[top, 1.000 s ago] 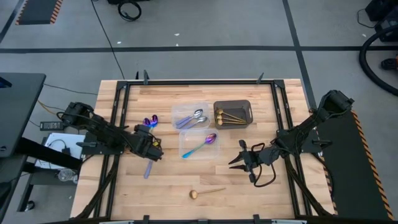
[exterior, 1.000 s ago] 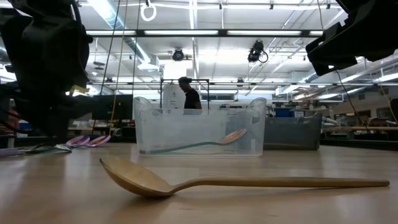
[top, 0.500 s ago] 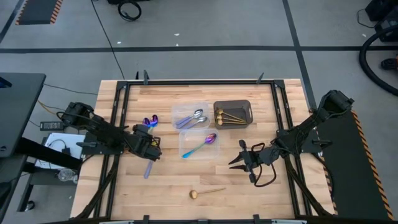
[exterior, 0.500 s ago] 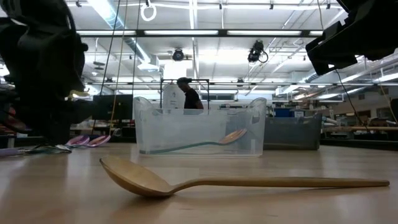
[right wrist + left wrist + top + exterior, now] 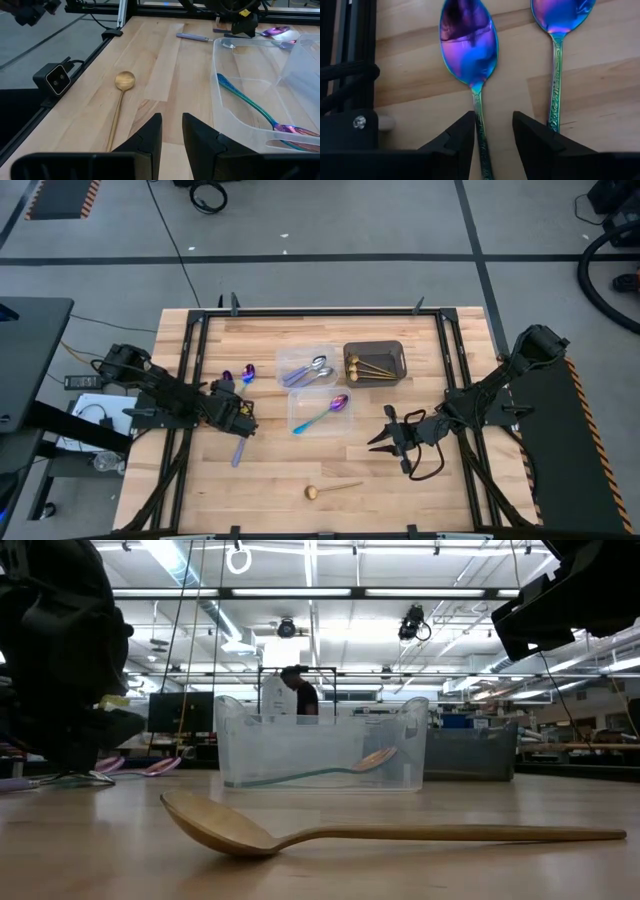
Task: Sort silverware by color (type)
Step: Put the purple spoon into the bottom transparent bin
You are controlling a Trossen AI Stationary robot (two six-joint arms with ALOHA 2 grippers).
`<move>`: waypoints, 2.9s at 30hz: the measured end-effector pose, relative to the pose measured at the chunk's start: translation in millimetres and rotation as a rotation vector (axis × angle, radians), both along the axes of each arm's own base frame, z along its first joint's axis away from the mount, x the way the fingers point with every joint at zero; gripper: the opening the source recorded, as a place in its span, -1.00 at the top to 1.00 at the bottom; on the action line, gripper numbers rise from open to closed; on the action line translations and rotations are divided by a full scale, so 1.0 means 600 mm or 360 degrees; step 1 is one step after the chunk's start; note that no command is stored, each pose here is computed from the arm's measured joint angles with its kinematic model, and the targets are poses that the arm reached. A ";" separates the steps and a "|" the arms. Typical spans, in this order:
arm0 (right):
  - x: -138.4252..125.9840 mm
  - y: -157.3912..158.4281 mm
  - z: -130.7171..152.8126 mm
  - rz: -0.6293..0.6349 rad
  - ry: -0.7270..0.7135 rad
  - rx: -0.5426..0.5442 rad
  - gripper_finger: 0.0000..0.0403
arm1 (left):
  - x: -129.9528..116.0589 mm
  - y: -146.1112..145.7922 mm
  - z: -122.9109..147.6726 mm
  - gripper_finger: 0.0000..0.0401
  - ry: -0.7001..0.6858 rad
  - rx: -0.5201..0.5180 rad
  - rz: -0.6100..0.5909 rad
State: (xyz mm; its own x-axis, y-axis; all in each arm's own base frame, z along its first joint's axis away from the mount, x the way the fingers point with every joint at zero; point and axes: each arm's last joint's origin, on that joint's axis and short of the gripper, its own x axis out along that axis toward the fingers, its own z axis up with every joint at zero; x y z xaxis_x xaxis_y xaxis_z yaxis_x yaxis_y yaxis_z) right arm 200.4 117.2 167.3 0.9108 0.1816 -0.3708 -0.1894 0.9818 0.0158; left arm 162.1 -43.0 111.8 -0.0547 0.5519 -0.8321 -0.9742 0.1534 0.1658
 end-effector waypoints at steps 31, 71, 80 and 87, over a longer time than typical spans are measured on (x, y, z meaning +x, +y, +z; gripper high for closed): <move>0.000 0.000 0.000 0.0001 -0.0001 0.0000 0.57 | -0.007 -0.001 -0.003 0.91 -0.0029 -0.0119 -0.0043; 0.000 0.000 0.000 0.0001 -0.0003 -0.0015 0.57 | 0.167 -0.018 0.149 0.91 -0.0888 0.0355 -0.0903; 0.000 0.000 0.000 0.0009 -0.0012 -0.0035 0.57 | 0.202 -0.017 0.172 0.91 -0.1208 0.0385 -0.1009; 0.001 0.000 0.002 0.0013 -0.0034 -0.0031 0.57 | 0.240 -0.029 0.152 0.91 -0.1330 0.0431 -0.1153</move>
